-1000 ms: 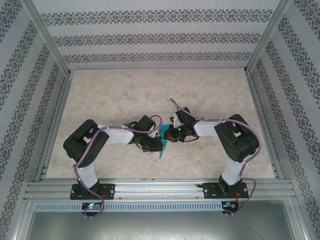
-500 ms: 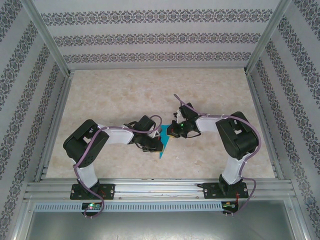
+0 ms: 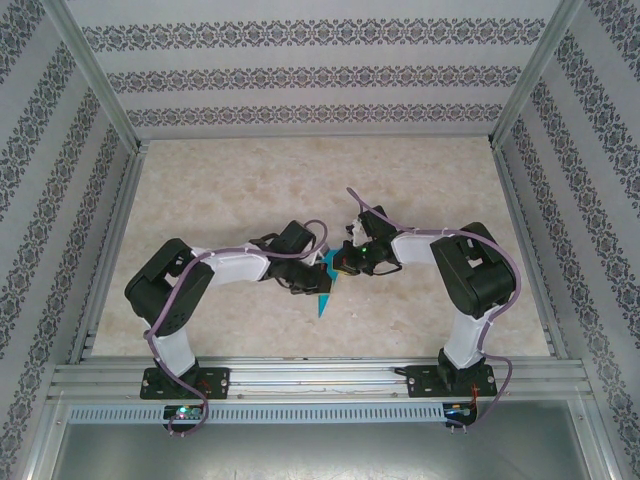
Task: Fold a paper plane with a square sheet of paper (fold left side to right side)
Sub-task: Fold the wing for the fifth time at the center of the table.
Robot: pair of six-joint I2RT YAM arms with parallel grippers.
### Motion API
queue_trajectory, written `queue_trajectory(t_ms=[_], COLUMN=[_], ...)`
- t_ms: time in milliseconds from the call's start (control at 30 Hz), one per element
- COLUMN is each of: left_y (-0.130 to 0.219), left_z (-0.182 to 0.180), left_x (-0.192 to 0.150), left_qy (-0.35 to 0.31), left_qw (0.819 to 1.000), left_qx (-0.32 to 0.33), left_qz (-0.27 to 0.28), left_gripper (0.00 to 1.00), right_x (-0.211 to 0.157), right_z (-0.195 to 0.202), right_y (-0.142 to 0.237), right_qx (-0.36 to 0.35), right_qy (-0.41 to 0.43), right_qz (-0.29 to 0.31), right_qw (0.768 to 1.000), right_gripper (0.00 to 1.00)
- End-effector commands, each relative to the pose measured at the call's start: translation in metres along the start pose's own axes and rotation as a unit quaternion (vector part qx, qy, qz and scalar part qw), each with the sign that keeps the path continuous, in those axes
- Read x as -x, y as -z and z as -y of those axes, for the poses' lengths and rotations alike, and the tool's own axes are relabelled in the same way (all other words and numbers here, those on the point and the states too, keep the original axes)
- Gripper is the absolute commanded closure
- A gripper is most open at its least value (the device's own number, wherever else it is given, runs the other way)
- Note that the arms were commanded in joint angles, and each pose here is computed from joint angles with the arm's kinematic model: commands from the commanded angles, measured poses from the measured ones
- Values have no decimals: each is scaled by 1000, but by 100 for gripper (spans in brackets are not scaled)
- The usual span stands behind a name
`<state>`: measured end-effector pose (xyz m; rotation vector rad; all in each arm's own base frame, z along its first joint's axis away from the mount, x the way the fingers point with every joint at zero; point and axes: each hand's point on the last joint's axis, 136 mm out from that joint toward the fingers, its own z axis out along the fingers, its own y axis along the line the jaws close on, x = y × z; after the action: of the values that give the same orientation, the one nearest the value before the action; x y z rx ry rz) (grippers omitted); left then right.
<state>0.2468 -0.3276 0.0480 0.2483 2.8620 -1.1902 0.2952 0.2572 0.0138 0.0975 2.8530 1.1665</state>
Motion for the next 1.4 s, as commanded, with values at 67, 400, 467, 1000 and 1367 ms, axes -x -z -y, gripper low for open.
queue_trajectory(t_ms=[67,400,467,1000,1367], left_y=[-9,-26,-27,-20,-12], left_z=[-4,-29,-32,-47,-53], left_x=[8,5,1,-62,-101], left_qy=[-4,6,9,-3,-9], left_qw=[1000,999,999,994,991], left_qx=[9,38,37,53,59], left_qz=[-13,-28,-31,-91,-118], left_gripper=[100,100,100,100,100], right_x=[-24,-26,-26,-24,-22], right_z=[38,39,40,51,56], right_y=[-9,-11,-11,-13,-10], right_qx=[-62,-67,-69,-85,-88], right_qy=[-32,-32,-32,-38,-42], right_qz=[-28,-30,-31,-41,-39], right_qw=[997,997,997,995,994], right_gripper=[100,100,100,100,100])
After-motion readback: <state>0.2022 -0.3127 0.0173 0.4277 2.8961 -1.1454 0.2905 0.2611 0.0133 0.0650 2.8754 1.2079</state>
